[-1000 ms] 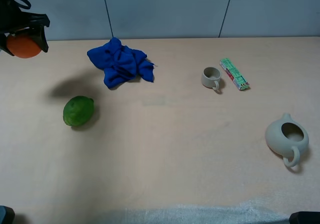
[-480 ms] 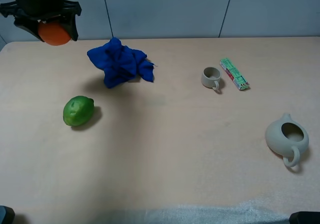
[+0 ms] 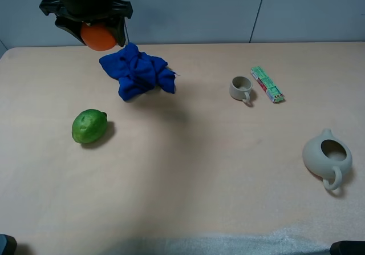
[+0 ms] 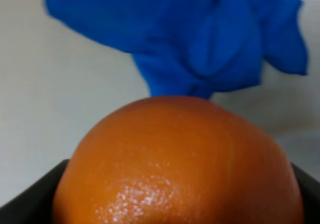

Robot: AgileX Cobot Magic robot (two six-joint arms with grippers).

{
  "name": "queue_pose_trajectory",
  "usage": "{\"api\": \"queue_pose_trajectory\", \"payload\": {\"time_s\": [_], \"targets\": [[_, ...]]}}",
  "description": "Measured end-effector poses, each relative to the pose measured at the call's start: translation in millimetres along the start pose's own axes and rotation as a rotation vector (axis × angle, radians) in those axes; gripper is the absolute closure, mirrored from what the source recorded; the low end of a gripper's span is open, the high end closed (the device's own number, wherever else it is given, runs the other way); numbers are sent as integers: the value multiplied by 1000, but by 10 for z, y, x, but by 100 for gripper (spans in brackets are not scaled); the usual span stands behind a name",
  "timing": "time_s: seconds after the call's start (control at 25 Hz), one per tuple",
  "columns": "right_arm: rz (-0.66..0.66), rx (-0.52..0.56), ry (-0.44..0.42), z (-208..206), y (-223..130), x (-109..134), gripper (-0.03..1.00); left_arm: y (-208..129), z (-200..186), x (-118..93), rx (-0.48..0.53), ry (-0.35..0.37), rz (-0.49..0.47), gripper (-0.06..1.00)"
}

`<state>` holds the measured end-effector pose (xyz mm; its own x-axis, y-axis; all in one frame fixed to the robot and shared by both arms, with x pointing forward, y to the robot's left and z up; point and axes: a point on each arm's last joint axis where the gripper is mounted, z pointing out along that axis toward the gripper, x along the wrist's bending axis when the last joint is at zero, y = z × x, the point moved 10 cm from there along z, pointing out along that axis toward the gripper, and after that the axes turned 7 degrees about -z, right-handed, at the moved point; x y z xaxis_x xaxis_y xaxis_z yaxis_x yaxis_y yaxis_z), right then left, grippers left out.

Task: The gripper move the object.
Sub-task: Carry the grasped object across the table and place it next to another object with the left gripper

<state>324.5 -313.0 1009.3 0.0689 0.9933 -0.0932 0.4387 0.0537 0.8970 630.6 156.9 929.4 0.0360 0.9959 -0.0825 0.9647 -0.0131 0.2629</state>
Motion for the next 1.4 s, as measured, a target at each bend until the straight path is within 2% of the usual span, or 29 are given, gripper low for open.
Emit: {"api": "queue_pose_trajectory", "payload": {"time_s": [0.92,1.4], "targets": [[0,0,0,0,0,0,27,-385,-25,-1329,-71,-138,246,20],[0,0,0,0,0,0,27,-600,286,-2307,-35,-182,425,20]]}}
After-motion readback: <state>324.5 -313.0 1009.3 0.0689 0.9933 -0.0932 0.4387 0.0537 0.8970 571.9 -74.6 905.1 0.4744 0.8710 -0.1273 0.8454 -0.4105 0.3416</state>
